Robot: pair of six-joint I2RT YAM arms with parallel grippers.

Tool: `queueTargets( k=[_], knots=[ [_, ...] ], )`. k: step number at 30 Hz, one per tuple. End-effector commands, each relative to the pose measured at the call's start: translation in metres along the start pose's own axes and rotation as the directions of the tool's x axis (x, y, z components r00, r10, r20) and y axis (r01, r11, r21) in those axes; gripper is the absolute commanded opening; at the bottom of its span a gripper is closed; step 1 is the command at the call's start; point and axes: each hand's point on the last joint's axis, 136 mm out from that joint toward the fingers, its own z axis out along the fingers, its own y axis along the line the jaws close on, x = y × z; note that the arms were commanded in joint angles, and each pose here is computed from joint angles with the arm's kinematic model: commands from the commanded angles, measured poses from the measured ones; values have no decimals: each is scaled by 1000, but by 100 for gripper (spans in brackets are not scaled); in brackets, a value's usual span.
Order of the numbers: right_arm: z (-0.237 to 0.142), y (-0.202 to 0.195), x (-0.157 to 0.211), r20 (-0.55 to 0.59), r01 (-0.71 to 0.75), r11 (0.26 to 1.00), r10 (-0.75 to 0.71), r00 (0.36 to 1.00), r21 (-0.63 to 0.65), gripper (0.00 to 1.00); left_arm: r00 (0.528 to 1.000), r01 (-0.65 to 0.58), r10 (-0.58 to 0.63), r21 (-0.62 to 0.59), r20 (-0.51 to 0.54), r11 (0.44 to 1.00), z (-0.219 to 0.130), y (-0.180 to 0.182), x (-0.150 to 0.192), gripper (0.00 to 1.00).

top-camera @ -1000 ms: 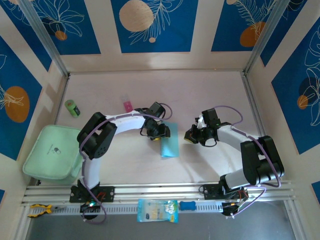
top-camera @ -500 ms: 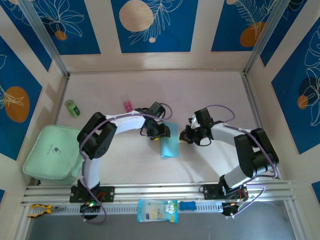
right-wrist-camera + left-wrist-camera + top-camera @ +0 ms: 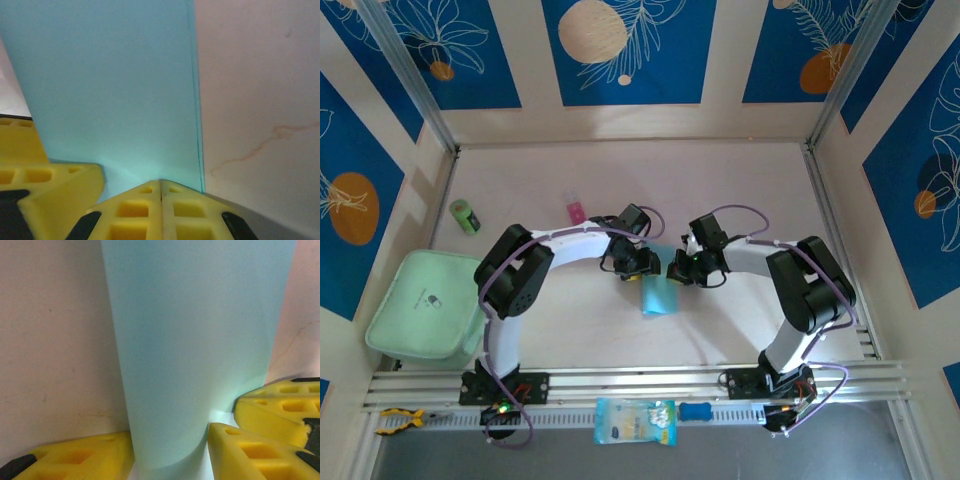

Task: Fold a paper plane with a square sheet of paper (pick it up from the middle)
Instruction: Hold the square sheet of paper at the center of the table, then first fold the square sheet of paper in half at the center of the table.

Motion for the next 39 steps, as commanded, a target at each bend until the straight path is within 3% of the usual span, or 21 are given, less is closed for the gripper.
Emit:
queueTargets(
  k=[1,4,10,13,17,21,26,32,39],
  knots=[
    [12,-29,19,-61,-4,994,11,998,105,0,998,32,-45,-217,-54,976,31,67,20,50],
    [11,-39,23,-78,19,989,-7,997,150,0,999,24,-31,-180,-35,983,23,58,18,52],
    [11,-31,20,-103,89,989,-77,992,119,0,997,17,-6,-139,74,990,-12,42,5,56],
    [13,-31,17,-108,86,989,-73,992,123,0,993,8,-3,-47,120,999,-29,25,-3,57],
    [15,-35,18,-115,68,987,-51,992,148,0,991,-33,14,137,136,990,-44,-7,-12,44],
    [15,-37,16,-117,64,984,-45,992,164,0,990,-49,7,298,140,953,-48,-30,-16,23],
    [12,-39,16,-109,55,984,-36,993,172,0,991,-66,16,378,134,923,-49,-42,-14,5],
    [11,-39,16,-104,44,985,-27,994,165,0,997,-56,25,429,76,901,-38,-47,-8,1],
    [13,-41,18,-109,35,986,-18,994,162,0,1000,-1,-4,385,11,923,-12,-26,3,0]
  ],
)
